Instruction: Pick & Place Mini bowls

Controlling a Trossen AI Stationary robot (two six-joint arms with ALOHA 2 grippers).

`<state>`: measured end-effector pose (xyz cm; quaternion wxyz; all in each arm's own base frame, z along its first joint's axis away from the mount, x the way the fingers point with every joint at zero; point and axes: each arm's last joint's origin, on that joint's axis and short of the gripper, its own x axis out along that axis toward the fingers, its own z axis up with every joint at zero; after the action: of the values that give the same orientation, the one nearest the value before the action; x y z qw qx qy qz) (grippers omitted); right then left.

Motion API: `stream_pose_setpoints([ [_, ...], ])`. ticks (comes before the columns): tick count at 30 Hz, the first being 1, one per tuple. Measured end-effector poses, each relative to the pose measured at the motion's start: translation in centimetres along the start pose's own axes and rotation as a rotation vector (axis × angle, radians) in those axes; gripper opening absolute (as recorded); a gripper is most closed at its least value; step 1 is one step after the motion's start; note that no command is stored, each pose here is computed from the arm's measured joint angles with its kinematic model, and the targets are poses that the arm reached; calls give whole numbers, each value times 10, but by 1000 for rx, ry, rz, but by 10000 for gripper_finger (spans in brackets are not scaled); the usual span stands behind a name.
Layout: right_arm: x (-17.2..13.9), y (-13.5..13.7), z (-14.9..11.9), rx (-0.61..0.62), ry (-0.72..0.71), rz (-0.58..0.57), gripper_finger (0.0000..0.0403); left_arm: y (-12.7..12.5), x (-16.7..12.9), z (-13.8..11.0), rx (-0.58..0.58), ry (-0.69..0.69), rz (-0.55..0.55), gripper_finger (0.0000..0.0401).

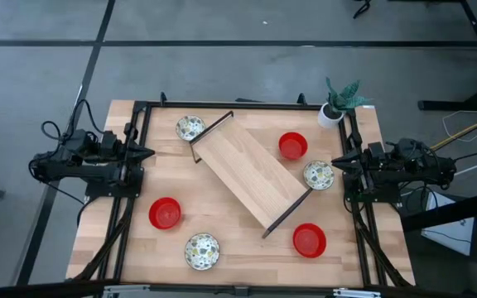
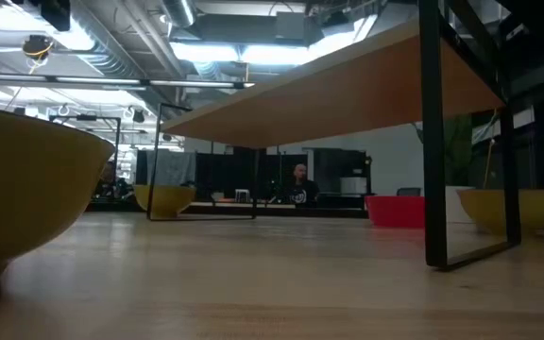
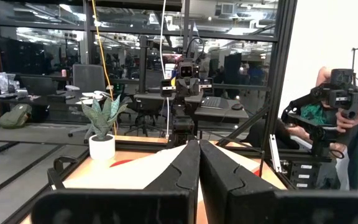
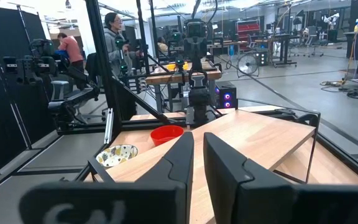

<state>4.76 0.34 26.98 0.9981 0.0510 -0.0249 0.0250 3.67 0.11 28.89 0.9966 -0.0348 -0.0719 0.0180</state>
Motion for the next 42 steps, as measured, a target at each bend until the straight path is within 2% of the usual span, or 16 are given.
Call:
stream_pose_setpoints([
  [15, 0, 0, 0, 4, -1, 0, 39, 0, 0, 0, 0, 1, 0, 4],
  [25, 0, 0, 2, 83, -23, 3, 39, 0, 0, 0, 0, 0, 0, 4],
  [39, 0, 1, 9, 87, -91, 21, 39, 0, 0, 0, 0, 1, 0, 4],
  [42, 0, 0, 11, 109, -111, -10, 39, 0, 0, 0, 0, 0, 0, 4],
])
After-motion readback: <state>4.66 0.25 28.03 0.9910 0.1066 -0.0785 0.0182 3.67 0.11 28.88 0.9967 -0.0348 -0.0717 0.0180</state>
